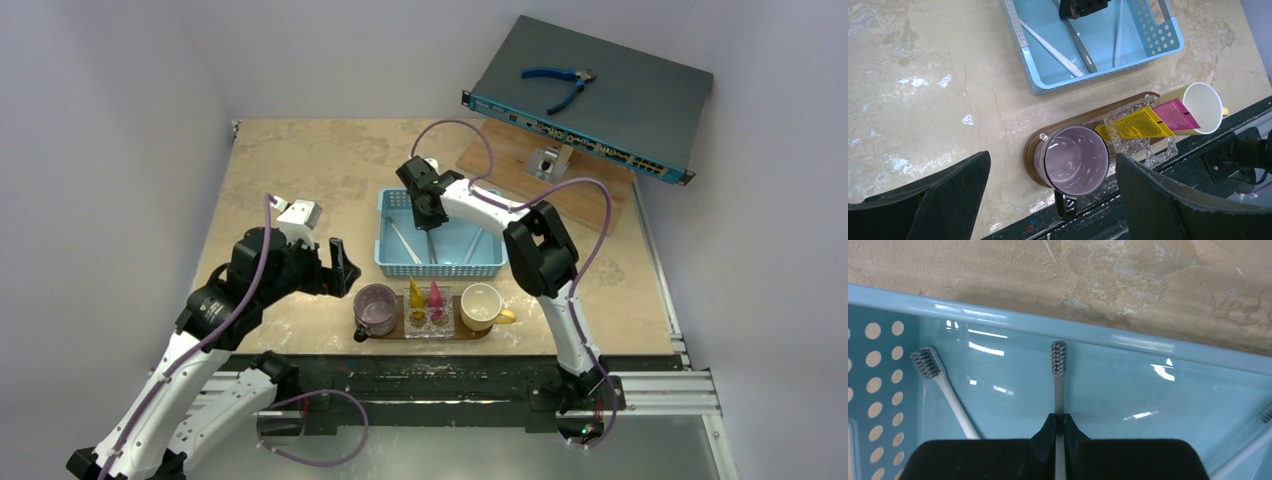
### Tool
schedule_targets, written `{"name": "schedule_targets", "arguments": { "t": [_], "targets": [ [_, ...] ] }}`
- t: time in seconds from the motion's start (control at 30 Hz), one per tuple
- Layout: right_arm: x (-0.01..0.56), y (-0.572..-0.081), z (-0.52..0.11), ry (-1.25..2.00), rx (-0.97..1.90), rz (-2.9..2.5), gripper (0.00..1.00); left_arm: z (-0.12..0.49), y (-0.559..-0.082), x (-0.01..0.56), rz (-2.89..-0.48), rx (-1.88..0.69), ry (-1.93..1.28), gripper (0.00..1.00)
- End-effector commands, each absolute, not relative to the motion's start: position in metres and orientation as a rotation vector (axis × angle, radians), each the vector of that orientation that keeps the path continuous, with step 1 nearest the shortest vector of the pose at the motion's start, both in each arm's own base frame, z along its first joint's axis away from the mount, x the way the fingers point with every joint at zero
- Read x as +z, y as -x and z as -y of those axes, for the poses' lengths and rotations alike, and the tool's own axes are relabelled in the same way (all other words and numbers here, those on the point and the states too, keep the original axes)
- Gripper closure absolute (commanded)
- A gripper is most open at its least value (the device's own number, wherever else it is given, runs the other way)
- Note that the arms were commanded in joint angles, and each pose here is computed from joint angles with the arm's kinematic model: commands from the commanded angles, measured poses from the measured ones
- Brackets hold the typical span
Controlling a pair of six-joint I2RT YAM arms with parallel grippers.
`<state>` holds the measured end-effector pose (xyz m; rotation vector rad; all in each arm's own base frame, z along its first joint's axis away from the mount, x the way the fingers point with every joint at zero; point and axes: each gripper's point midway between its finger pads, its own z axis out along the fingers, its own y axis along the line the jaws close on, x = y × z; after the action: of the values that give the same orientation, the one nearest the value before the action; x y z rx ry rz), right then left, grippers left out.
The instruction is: Prepare toiletry sets of a toothbrush and toothpaste on the tray
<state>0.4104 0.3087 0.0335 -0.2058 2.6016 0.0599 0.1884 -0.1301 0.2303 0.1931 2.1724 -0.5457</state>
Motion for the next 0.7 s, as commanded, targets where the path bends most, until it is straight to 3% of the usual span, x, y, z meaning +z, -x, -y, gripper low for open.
{"name": "schedule_targets", "arguments": {
  "t": [0.0,0.4,0.67],
  "targets": [
    [0.087,-0.418,-0.31,0.204,0.137,-2.503,1.0,0.133,-0.198,0.237,-2.125,-0.544,-0.212,0.05],
    [0.161,-0.419,-0.303,0.177,0.212,-2.343,1.0,0.147,-0.204,0.253,-2.098,-0.612,-0.231,0.05],
    [0.241,-0.409,-0.301,0.158,0.352,-2.172,1.0,0.163,-0.209,0.283,-2.053,-0.694,-0.261,0.05]
  ]
}}
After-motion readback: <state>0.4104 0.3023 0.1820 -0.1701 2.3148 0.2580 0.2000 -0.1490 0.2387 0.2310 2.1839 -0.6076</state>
